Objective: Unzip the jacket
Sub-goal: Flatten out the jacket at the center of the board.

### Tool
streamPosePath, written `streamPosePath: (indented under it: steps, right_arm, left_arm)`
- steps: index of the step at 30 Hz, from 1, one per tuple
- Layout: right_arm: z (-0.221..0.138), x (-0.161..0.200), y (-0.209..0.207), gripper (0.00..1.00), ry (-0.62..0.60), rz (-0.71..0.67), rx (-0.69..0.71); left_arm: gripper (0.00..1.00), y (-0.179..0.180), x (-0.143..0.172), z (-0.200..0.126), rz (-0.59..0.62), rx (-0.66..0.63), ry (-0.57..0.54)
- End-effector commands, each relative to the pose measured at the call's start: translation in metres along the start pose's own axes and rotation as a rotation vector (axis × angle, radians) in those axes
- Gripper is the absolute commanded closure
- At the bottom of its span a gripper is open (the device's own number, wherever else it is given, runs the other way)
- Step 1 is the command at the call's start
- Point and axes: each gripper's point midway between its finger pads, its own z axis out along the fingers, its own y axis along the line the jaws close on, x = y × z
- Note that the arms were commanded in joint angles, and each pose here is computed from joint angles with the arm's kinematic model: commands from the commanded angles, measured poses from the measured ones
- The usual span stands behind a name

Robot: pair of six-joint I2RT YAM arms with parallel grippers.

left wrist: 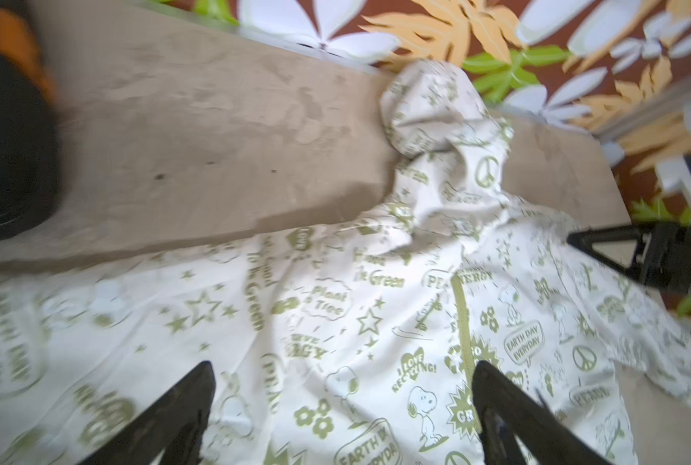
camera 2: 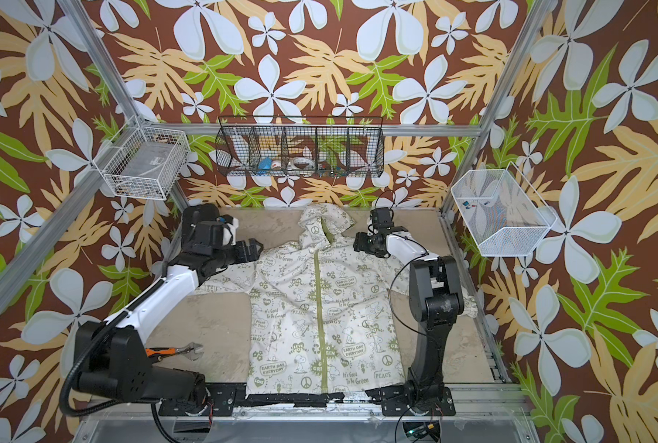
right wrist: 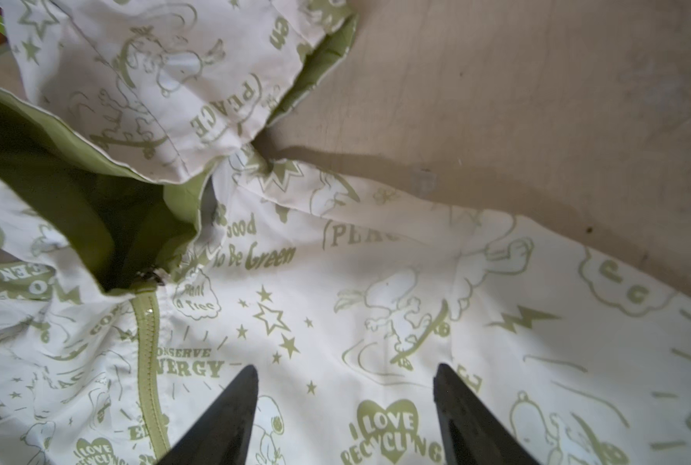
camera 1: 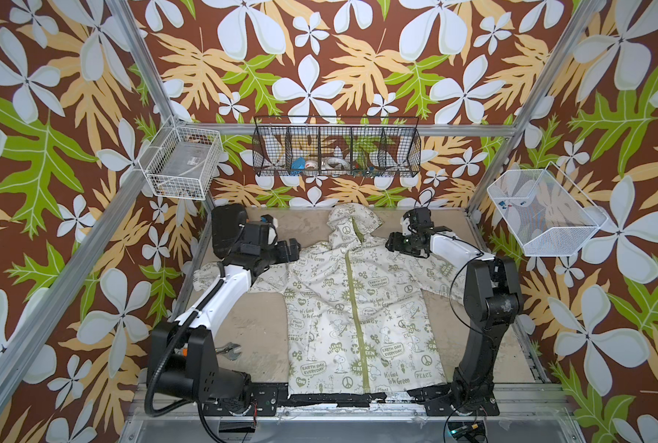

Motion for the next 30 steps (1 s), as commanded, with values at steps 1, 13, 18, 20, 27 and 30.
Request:
streamPosePath:
  steps: [1,13,18,20,27,30]
  right_arm:
    - [0.0,-0.011,0.0,0.29,-0.014,-0.024,-0.019]
    - [0.017,-0.004,-0.04,0.23,0.036,-0.032,0.055]
    - [0.015,-0.017,-0.055,0.19,0.019,-0.06,0.13]
    - [0.013,-0.027,-0.061,0.18,0.008,-0.077,0.161]
    - [0.032,-0.039,-0.075,0.15,0.046,-0.087,0.138]
    - [0.043,-0.027,-0.078,0.08,0.08,-0.072,0.105]
  left_arm:
    - [0.0,-0.034,0.003,0.022,0.215,0.057,0.053]
    - [0.0,-0.021,-0.004,0.131,0.347,-0.054,0.185]
    - [0.0,-0.021,0.001,0.154,0.373,-0.038,0.216]
    - [0.01,-0.016,0.006,0.16,0.392,-0.051,0.237]
    - [0.17,-0.007,0.034,0.175,0.435,-0.043,0.331]
    - [0.23,-0.003,0.039,0.176,0.439,-0.049,0.347]
